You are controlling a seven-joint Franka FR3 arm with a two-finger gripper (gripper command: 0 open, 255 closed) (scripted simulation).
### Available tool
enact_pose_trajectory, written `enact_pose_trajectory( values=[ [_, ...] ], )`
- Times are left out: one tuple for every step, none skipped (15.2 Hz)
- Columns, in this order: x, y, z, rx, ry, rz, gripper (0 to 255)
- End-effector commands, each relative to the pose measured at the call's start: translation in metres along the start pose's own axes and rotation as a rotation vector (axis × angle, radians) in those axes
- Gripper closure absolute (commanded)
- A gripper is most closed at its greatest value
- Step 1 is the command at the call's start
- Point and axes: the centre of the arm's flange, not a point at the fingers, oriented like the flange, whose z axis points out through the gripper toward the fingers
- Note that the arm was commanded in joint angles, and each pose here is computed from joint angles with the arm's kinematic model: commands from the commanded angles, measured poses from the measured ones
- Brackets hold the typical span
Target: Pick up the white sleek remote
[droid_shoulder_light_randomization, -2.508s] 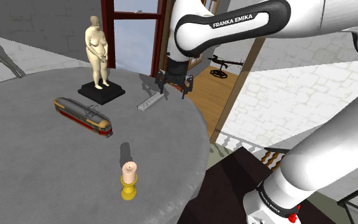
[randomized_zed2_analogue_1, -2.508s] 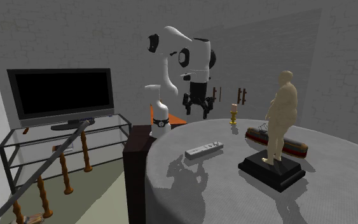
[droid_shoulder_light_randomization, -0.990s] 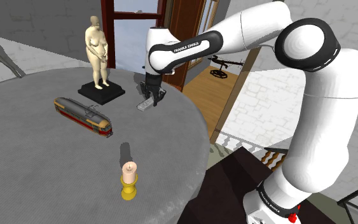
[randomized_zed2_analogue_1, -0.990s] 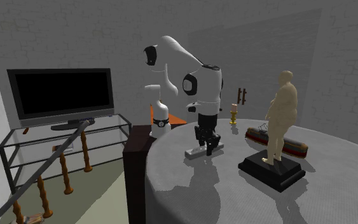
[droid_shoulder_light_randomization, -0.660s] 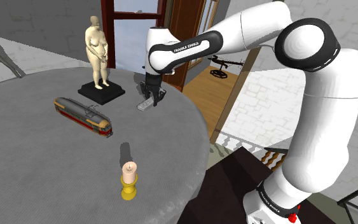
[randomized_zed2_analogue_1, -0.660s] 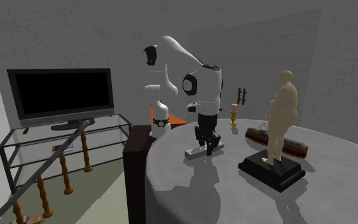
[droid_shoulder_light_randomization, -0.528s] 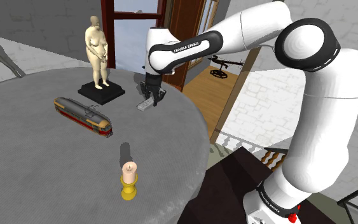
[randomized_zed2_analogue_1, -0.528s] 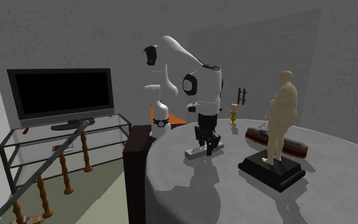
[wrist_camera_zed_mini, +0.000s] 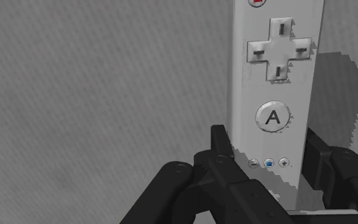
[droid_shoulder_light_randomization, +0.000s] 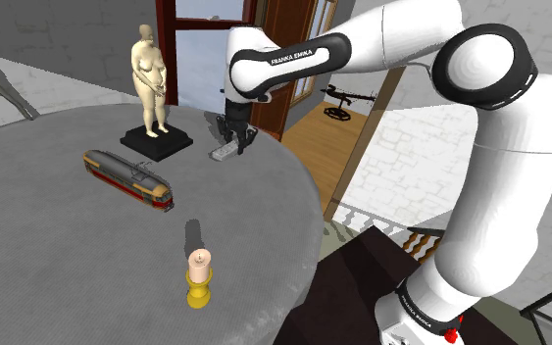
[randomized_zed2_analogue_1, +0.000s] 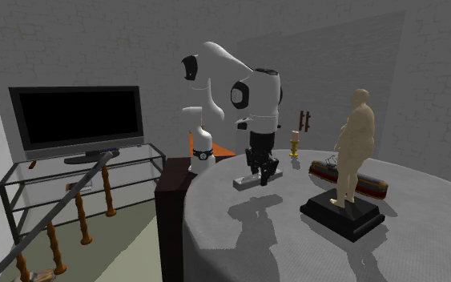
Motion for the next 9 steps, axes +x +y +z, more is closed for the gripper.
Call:
enact_pose_trajectory(
  values=[
    [0.0, 0.001, -0.01, 0.0, 0.0, 0.0, 255],
    [0.0, 0.001, -0.015, 0.0, 0.0, 0.0, 255],
    [0.001, 0.001, -0.02, 0.0, 0.0, 0.0, 255],
    [0.001, 0.001, -0.026, 0.0, 0.0, 0.0, 255],
    [0.001, 0.001, -0.031, 0.0, 0.0, 0.0, 255],
    [0.001, 0.001, -0.036, 0.0, 0.0, 0.0, 255],
    [0.001, 0.001, -0.041, 0.0, 0.0, 0.0, 255],
    [0.001, 0.001, -0.042, 0.0, 0.0, 0.0, 255],
    [0.001, 0.001, -0.042, 0.0, 0.0, 0.0, 255]
  ],
)
